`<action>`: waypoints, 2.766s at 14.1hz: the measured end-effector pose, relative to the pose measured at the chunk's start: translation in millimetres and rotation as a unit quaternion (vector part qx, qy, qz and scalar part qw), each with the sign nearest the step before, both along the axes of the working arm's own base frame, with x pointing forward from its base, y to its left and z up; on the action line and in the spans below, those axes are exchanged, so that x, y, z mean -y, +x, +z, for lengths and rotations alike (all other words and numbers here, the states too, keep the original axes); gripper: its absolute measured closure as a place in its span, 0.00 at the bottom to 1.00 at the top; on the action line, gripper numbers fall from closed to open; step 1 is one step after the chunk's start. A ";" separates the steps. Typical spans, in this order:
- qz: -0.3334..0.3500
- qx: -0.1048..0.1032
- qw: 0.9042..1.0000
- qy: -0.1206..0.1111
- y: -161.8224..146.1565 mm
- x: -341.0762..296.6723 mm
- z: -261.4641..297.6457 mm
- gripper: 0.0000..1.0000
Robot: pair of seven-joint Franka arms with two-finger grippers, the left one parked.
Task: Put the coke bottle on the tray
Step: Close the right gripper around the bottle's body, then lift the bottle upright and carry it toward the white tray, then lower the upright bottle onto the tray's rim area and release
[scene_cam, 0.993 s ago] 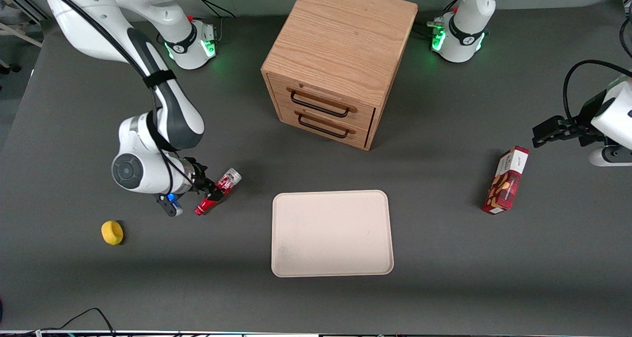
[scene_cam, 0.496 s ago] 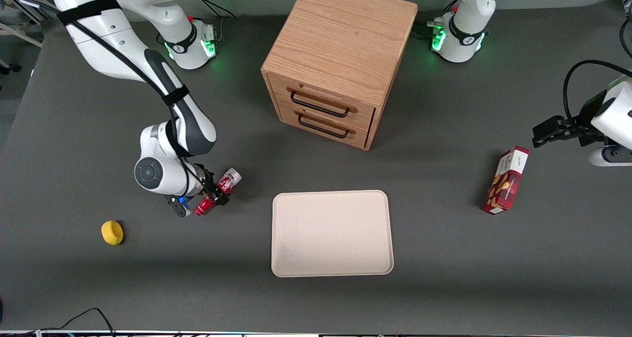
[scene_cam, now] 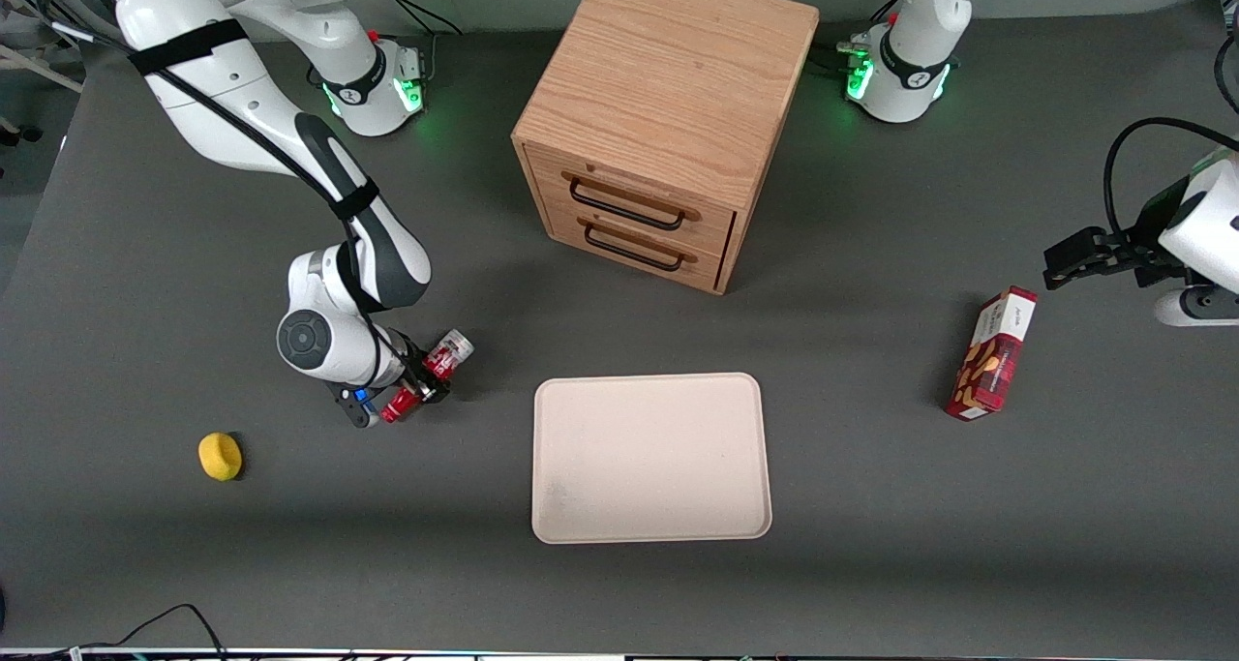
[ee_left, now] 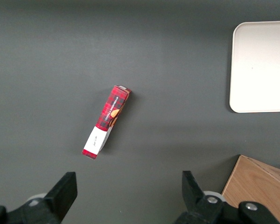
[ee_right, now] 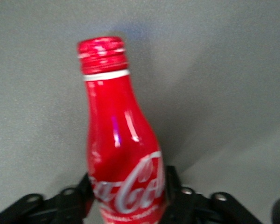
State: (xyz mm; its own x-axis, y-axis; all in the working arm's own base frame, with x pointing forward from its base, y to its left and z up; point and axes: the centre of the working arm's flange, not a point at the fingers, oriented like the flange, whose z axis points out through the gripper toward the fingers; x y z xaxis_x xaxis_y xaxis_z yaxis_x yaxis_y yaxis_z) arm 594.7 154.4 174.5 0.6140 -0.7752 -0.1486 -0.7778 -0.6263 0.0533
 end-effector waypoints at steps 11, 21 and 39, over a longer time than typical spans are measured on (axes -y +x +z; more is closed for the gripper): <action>0.053 0.001 0.999 0.009 27.9 -33.0 168.7 0.43; 0.367 0.030 0.924 0.101 32.5 -150.9 243.2 0.43; 0.388 0.127 0.903 0.130 102.8 -179.4 51.1 0.43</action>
State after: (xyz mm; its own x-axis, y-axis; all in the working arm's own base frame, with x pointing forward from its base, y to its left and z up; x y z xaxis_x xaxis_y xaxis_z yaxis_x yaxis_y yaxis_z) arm 697.5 333.8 225.6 0.9976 -0.0553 -0.0415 -0.0651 -0.9537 -0.2935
